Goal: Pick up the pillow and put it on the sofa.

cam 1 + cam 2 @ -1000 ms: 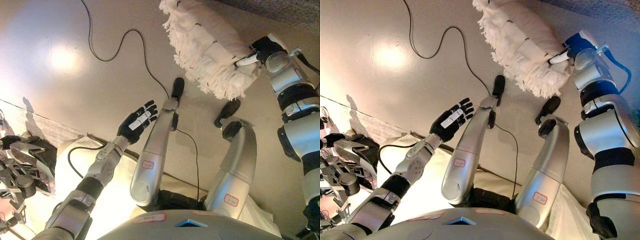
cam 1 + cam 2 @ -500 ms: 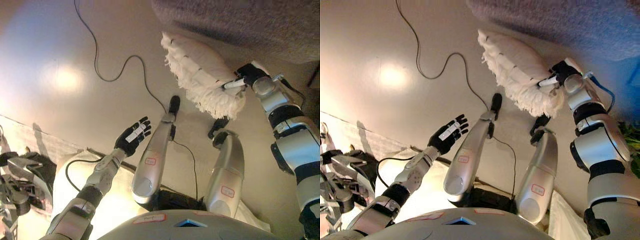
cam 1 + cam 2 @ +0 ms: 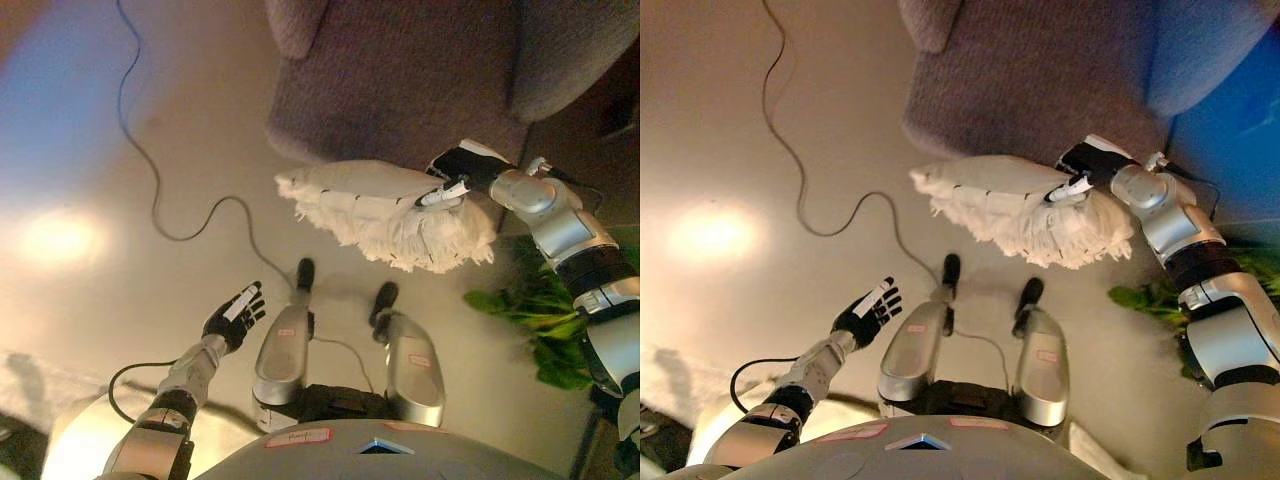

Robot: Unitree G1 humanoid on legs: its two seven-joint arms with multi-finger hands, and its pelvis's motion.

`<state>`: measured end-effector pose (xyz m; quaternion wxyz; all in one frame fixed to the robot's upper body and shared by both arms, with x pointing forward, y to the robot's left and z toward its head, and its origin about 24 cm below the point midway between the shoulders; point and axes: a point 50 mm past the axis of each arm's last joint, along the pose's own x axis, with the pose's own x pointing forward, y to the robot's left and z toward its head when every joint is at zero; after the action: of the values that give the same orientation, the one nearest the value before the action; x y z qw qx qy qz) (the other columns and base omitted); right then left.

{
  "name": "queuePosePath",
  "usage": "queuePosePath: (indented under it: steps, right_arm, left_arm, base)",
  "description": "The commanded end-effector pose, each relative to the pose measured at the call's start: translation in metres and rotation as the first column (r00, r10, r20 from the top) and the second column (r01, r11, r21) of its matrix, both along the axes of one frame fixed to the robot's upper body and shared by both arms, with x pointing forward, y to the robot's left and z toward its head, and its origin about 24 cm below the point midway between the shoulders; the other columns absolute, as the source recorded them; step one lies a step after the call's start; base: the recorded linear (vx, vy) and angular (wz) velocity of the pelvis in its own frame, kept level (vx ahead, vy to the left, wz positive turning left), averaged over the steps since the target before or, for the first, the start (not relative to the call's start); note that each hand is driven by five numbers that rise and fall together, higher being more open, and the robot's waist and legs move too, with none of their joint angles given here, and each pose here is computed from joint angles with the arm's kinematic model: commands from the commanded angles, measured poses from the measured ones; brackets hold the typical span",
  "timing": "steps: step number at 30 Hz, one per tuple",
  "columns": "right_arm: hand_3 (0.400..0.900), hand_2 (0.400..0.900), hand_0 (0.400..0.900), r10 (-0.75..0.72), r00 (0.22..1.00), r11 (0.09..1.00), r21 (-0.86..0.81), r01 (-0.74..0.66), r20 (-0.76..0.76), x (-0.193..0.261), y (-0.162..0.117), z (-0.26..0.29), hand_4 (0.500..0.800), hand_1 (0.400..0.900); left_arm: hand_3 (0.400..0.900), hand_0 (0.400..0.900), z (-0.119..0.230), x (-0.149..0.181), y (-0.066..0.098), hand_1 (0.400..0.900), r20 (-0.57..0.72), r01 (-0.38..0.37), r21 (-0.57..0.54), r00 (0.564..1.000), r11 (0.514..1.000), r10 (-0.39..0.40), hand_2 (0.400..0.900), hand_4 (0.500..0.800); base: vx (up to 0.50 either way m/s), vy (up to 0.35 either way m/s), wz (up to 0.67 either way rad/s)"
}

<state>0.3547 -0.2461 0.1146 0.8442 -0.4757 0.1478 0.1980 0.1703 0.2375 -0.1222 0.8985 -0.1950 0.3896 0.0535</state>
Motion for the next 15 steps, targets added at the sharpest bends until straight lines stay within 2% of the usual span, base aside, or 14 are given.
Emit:
queuePosePath:
  steps: [1,10,15]
  right_arm:
    - [0.400,0.400,0.400,0.204,0.937,0.962,0.119,-0.245,0.285,0.003,0.027,0.080,0.500,0.400]
    - [0.400,0.400,0.400,0.310,0.892,0.917,0.144,-0.372,0.328,0.001,0.037,0.134,0.500,0.400]
    - [0.400,0.400,0.400,0.190,0.905,0.936,0.207,-0.284,0.380,0.008,0.019,0.162,0.500,0.400]
  left_arm:
    - [0.900,0.900,-0.019,-0.048,0.007,0.900,-0.154,0.044,0.055,0.987,0.998,-0.035,0.900,0.800]
    - [0.900,0.900,-0.031,-0.084,0.011,0.900,-0.294,0.055,0.069,0.955,0.996,-0.033,0.900,0.800]
    - [0.900,0.900,-0.033,-0.096,0.017,0.900,-0.351,0.086,0.087,0.935,0.992,-0.051,0.900,0.800]
  base:
    - [0.237,-0.024,0.10]
    - [0.138,0.006,0.09]
    - [0.115,-0.006,0.14]
